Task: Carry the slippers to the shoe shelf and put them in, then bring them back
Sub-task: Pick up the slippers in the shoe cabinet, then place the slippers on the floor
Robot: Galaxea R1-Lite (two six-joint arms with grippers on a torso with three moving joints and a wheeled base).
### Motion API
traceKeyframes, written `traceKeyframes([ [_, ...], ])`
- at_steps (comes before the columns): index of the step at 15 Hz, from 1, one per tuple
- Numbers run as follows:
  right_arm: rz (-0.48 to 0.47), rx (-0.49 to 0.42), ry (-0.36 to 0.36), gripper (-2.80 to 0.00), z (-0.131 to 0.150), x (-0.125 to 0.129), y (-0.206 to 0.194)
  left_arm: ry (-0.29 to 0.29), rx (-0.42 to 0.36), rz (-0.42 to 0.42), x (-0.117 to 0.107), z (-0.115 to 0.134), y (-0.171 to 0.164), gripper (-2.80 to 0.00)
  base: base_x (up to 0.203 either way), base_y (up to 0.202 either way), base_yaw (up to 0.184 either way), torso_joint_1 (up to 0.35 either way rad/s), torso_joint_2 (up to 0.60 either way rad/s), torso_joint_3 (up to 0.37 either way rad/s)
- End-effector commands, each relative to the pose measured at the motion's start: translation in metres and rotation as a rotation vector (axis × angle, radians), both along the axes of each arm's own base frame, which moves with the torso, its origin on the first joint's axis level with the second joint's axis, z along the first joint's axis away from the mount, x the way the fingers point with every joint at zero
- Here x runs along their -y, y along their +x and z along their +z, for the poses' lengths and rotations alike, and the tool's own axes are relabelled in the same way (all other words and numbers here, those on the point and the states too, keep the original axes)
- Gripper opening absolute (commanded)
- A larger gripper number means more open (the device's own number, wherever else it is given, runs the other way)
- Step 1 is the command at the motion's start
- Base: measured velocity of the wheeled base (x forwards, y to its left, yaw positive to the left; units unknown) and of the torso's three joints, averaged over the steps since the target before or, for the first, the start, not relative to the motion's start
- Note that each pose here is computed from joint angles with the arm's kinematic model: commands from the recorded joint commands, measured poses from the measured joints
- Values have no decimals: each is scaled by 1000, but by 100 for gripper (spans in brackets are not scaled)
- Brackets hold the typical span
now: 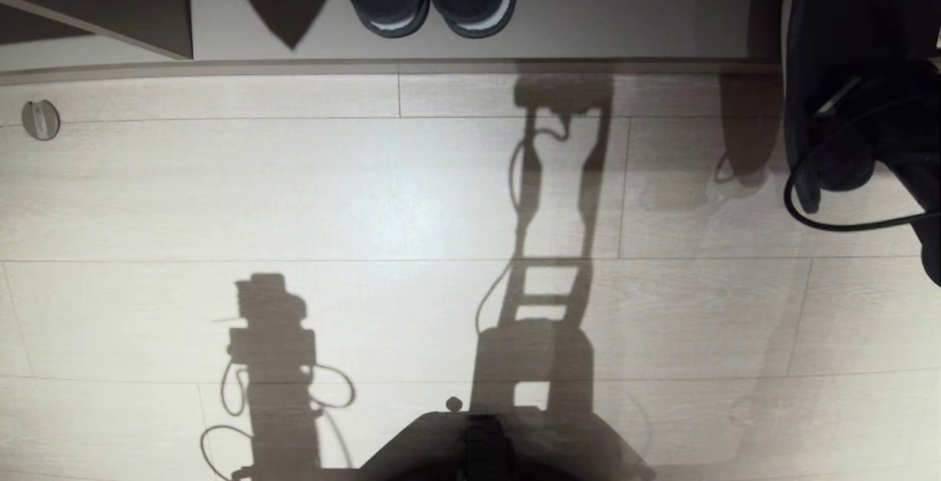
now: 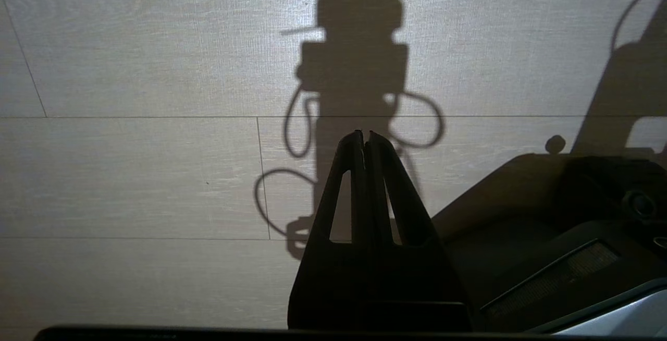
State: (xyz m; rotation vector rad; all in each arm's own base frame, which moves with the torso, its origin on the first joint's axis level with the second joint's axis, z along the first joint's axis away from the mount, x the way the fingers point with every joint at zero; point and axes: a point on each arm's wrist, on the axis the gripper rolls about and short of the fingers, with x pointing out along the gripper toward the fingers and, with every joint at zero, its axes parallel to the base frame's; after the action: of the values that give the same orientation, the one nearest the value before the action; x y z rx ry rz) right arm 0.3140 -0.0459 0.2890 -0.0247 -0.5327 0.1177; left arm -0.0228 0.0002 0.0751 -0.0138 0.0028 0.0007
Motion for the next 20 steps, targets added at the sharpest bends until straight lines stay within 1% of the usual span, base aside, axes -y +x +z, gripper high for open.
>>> traceKeyframes([
  [1,-1,-38,-2,-280,-4,-7,-42,0,-2,1,0,0,0,-280,0,0,0,0,0,0],
  [5,-32,-221,-50,-280,-51,-20,-116,0,-2,1,0,0,0,-280,0,0,0,0,0,0],
  [6,-37,-250,-62,-280,-61,-23,-134,0,-2,1,0,0,0,-280,0,0,0,0,0,0],
  [7,-41,-269,-70,-280,-67,-24,-145,0,-1,1,0,0,0,-280,0,0,0,0,0,0],
  [10,-48,-247,-82,-280,-69,-33,-196,0,-2,1,0,0,0,-280,0,0,0,0,0,0],
  [13,-47,-271,-82,-280,-76,-42,-253,0,-2,1,0,0,0,-280,0,0,0,0,0,0],
  [14,-45,-286,-81,-280,-81,-45,-272,0,-2,1,0,0,0,-280,0,0,0,0,0,0],
  [15,-42,-321,-78,-280,-88,-48,-287,0,-1,1,0,0,0,-280,0,0,0,0,0,0],
  [16,-41,-321,-81,-280,-94,-50,-304,-2,0,1,0,0,0,-280,0,0,0,0,0,0],
  [17,-43,-314,-90,-280,-100,-52,-317,0,-2,1,0,0,0,-280,0,0,0,0,0,0],
  [19,-50,-320,-154,-280,-115,-54,-326,-2,-2,1,0,0,0,-280,0,0,0,0,0,0],
  [20,-7,-327,-181,-280,-118,-55,-325,-2,-1,1,0,0,0,-280,0,0,0,0,0,0],
])
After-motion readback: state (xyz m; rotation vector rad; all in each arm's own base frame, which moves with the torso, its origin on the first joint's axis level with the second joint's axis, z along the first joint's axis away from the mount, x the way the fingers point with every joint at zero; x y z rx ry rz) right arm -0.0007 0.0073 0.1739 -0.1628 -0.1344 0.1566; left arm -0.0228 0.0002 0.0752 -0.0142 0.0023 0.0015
